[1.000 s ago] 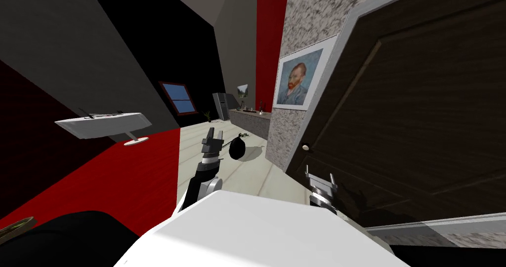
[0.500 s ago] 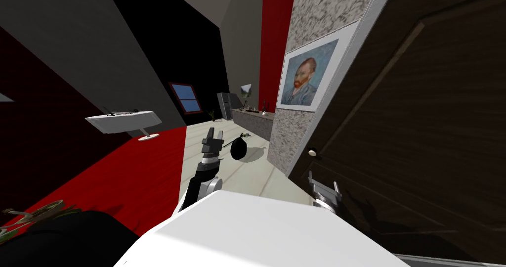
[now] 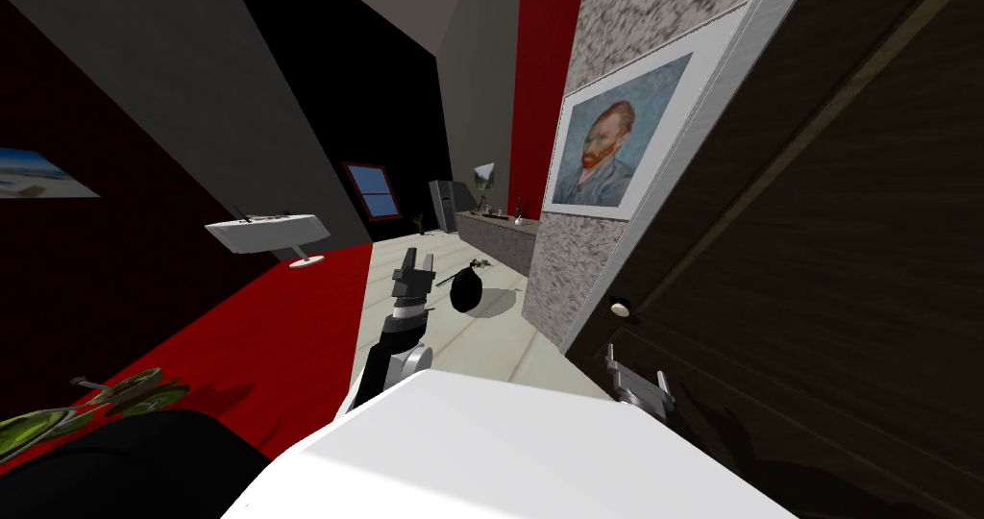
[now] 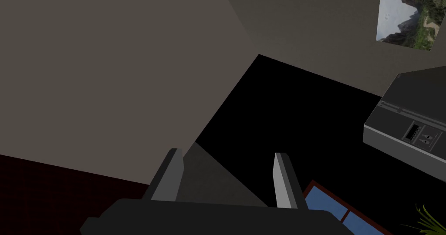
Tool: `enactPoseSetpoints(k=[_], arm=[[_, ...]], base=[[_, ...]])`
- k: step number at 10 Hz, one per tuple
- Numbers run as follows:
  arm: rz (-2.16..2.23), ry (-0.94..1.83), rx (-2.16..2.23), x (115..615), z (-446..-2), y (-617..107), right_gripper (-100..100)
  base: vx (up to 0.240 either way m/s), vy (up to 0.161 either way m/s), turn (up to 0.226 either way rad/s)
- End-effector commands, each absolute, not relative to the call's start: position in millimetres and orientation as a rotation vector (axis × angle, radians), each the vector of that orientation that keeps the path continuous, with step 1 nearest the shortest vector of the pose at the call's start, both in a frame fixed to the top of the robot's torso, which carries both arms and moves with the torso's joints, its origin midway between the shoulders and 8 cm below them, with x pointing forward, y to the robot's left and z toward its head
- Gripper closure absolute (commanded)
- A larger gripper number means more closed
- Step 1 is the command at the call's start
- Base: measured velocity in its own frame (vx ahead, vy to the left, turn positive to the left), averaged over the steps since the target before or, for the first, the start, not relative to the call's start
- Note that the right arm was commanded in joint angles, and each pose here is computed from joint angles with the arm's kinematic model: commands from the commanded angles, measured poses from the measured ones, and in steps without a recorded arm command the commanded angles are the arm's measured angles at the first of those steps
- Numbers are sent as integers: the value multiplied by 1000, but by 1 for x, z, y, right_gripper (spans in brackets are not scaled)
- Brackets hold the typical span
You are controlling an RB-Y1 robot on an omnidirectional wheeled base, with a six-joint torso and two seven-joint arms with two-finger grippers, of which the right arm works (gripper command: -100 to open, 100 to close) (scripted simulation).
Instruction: Pull the door open
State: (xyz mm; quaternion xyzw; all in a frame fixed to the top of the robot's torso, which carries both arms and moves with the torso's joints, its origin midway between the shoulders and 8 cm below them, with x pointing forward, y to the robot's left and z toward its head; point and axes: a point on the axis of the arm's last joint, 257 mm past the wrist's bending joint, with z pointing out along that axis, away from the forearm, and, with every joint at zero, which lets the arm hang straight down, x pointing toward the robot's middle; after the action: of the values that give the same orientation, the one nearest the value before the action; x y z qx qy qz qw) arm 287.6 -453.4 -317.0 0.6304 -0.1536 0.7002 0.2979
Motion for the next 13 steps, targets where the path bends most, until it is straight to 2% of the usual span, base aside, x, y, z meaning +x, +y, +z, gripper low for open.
enactPoseSetpoints(k=[1,5,13], arm=[[1849,-454,1691,280,-328,-461,-100],[1818,-551,1717,261,-349,-476,-100],[1734,-756,1730,210,-390,-513,-100]], base=[[79,-63,116],[81,-51,89],[117,-85,102]])
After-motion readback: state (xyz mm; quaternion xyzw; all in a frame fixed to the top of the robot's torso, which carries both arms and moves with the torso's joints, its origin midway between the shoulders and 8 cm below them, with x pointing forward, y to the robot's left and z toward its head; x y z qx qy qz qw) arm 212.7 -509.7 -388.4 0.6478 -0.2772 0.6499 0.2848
